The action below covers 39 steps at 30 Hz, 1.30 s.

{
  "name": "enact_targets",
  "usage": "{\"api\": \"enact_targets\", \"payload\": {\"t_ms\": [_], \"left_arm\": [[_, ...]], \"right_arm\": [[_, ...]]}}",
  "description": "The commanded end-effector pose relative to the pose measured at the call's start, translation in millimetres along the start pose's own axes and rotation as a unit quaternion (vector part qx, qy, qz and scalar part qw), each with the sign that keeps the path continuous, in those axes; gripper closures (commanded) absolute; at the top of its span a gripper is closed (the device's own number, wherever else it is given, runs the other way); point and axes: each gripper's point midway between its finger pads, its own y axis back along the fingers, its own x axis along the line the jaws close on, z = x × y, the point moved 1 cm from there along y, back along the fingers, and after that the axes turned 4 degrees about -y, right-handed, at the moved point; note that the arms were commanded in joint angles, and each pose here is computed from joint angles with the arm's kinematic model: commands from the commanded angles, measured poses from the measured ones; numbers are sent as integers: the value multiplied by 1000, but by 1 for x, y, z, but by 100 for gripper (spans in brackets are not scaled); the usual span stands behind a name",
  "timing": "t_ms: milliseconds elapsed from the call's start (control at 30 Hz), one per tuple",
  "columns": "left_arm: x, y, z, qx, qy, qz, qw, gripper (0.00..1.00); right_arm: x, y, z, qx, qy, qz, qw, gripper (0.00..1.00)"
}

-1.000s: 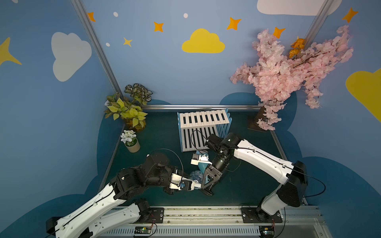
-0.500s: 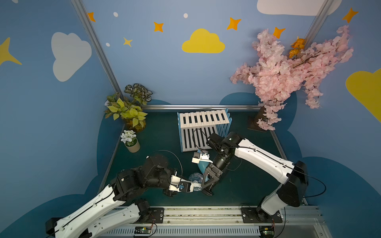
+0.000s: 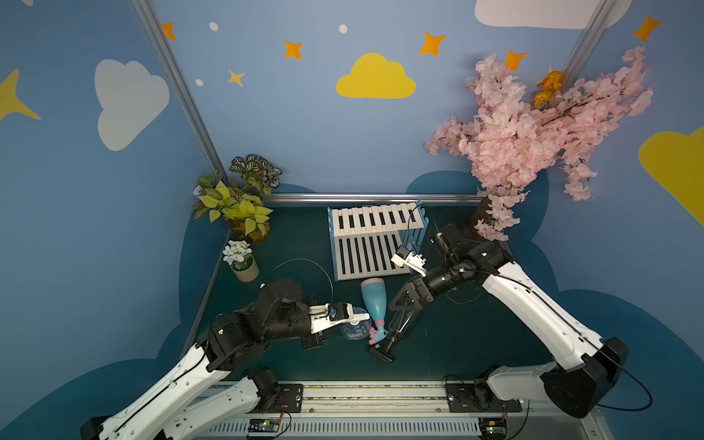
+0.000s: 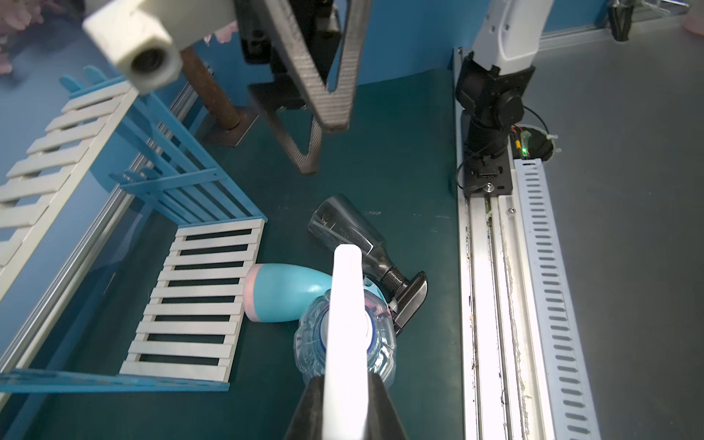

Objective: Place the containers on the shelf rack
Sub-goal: 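Pick up a container from the center of the board, then place the container on the shelf.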

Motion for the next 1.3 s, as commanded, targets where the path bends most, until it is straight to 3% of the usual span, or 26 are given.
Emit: {"api": "enact_targets", "payload": {"t_ms": [0,200,333,467,900,1267], "left_arm": [[15,7,11,-15,53,25,998,98],[42,20,29,-29,116,65,991,98],[79,43,50,-27,171,122,977,98],[112,58,78,-25,184,140,973,98],[223,51,136,-7,178,197,964,98],[263,43,131,15,187,224,956,97]], "right_arm": [[-10,15,15,-76,4,-31,997,5],[-24,46,17,-184,-2,-83,979,4],[-35,63,13,-244,10,-133,960,3],[-35,75,7,-286,28,-153,946,2],[-53,66,-18,-305,22,-161,938,2],[-70,55,-36,-304,13,-171,937,2]]}}
